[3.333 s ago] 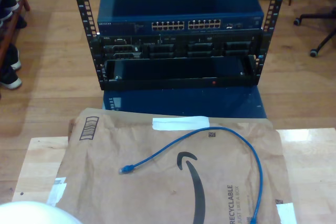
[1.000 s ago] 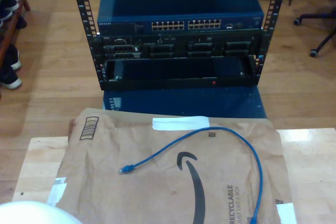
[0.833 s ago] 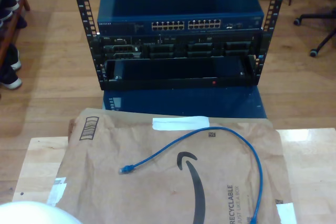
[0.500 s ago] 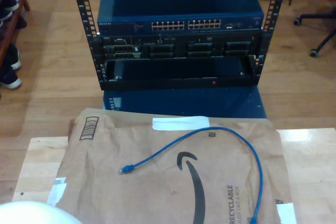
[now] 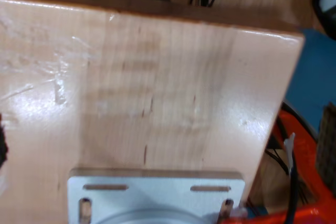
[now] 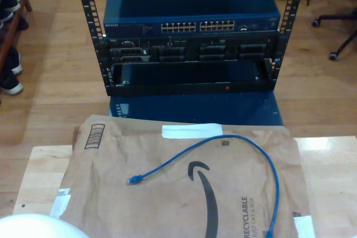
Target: Grab the cable and plug it in
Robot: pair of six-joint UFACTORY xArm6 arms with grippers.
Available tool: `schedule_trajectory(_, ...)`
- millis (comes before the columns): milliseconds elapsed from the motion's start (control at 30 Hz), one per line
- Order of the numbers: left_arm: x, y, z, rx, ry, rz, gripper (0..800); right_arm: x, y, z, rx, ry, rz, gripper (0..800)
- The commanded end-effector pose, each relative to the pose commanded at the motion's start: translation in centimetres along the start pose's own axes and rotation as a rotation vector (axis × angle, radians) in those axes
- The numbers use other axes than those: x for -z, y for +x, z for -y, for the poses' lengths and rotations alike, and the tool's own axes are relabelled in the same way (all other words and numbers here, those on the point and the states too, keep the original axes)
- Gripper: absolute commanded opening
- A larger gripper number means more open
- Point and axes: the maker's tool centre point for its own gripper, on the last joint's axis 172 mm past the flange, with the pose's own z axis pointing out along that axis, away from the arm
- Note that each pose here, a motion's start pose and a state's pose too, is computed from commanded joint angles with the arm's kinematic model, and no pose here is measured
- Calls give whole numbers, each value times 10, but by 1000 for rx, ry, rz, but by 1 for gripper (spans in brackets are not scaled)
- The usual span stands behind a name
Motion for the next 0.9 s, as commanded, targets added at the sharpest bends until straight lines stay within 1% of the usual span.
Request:
schedule_trajectory(67, 25, 10, -3, -3, 8, -39, 799, 15, 8, 20, -1, -6, -38, 796)
schedule_trajectory(133, 44, 10, -18, 3, 28, -50, 799, 18, 9, 31, -31, -4, -54, 796)
schedule_trajectory(167, 52, 7, -27, 11, 53, -52, 799, 20, 9, 37, -44, -4, -61, 796)
schedule_trajectory(233, 64, -2, -45, 36, 111, -56, 799, 28, 8, 58, -56, -4, -85, 796)
schedule_trajectory(267, 70, -5, -54, 52, 139, -63, 799, 32, 8, 74, -47, -3, -100, 796)
schedule_trajectory(300, 76, -8, -64, 73, 160, -83, 799, 41, 14, 93, -39, 11, -134, 794)
schedule_trajectory(367, 85, -13, -87, 106, 196, -133, 799, 49, 16, 116, -76, 13, -138, 796)
schedule_trajectory(400, 90, -16, -99, 123, 209, -164, 799, 52, 16, 124, -102, 16, -141, 794)
schedule_trajectory(467, 99, -27, -129, 148, 197, -210, 799, 62, 16, 144, -157, 28, -154, 794)
schedule_trajectory(500, 101, -37, -144, 152, 185, -214, 799, 66, 13, 159, -172, 30, -158, 794)
schedule_trajectory(567, 101, -63, -170, 140, 173, -200, 799, 73, 2, 191, -202, 35, -167, 794)
schedule_trajectory(667, 88, -98, -198, 128, 173, -175, 799, 80, -17, 229, -263, 43, -179, 793)
schedule_trajectory(767, 83, -121, -224, 145, 193, -191, 799, 94, -45, 265, -249, 78, -201, 792)
schedule_trajectory(833, 79, -134, -238, 152, 214, -213, 799, 97, -70, 283, -203, 89, -211, 792)
schedule_trajectory(900, 76, -150, -251, 143, 235, -241, 799, 95, -104, 303, -148, 91, -219, 792)
